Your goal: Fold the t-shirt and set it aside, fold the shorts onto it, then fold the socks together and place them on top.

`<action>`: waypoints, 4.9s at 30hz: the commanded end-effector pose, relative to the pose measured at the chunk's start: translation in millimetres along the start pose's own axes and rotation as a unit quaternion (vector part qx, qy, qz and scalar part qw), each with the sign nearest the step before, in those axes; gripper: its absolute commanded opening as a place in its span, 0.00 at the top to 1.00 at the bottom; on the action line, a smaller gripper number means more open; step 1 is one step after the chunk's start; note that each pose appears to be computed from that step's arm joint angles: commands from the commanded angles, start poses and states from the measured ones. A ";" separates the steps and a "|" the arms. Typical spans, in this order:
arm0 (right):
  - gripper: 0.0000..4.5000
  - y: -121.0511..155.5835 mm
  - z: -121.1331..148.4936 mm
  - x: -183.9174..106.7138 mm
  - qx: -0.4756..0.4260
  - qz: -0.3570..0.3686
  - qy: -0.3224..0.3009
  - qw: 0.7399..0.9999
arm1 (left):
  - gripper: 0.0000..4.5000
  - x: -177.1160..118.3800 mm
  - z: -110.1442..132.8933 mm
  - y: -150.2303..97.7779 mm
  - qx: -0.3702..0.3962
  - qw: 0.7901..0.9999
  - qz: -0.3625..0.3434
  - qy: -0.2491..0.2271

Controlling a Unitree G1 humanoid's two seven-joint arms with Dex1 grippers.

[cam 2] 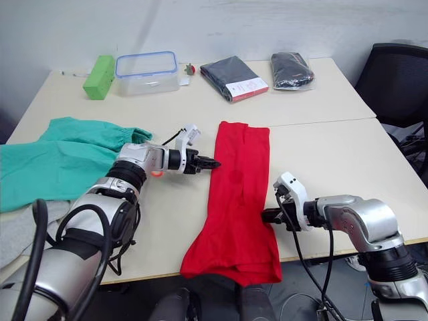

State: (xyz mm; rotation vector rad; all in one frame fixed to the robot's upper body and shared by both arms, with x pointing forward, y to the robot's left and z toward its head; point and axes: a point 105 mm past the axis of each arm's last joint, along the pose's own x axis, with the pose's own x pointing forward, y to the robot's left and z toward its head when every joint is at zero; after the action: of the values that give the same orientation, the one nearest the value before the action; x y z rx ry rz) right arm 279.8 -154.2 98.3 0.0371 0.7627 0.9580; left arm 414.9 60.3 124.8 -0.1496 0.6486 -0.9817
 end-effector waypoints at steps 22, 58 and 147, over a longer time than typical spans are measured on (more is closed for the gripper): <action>0.91 0.4 19.7 -7.2 -0.042 0.053 -0.010 0.998 | 0.90 -33.3 -2.0 2.1 0.041 0.998 0.008 -0.051; 0.24 18.6 -52.0 -46.4 -0.763 0.155 0.022 0.627 | 0.01 -79.8 -123.0 -126.8 0.736 0.622 -0.266 0.007; 1.00 -35.6 130.3 -47.9 -0.250 -0.113 -0.268 0.924 | 1.00 -55.1 34.4 -28.6 0.180 0.964 0.005 -0.196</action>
State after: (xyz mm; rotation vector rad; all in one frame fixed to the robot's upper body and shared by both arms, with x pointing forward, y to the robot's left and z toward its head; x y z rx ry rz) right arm 355.9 -171.0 208.6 -0.2222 -0.0025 0.8949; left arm 379.9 82.5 181.5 -0.0083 0.1059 -1.0727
